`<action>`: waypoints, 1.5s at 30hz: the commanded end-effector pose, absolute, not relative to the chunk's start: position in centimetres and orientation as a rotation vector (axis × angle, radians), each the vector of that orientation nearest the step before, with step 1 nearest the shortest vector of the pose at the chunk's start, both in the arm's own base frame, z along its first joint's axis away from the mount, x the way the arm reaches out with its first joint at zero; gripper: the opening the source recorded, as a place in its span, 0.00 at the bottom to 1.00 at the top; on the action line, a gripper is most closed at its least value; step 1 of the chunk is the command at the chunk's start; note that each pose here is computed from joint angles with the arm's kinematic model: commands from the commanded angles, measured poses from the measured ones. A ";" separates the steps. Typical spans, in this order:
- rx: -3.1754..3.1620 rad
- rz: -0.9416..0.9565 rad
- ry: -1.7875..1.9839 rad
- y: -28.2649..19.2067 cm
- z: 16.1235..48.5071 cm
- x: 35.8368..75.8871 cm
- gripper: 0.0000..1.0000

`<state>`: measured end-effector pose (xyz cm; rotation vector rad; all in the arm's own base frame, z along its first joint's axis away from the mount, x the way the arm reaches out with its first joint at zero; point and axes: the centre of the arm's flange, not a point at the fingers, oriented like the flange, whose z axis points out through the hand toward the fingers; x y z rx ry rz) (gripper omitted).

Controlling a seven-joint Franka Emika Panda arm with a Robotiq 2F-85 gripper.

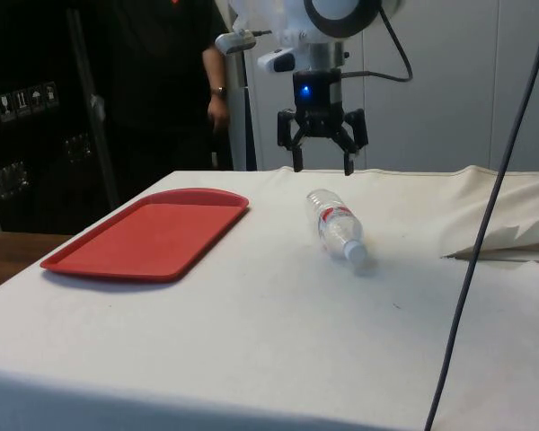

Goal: Place the bottle upright on the tray.

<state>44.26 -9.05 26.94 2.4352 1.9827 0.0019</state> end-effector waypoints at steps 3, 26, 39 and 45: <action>2.406 0.017 2.008 -8.7 27.1 44.3 1.00; 2.244 0.024 2.170 -8.6 27.3 44.6 1.00; 2.148 0.028 2.256 -8.9 27.4 44.7 1.00; 2.082 0.045 2.278 -9.1 27.5 44.8 1.00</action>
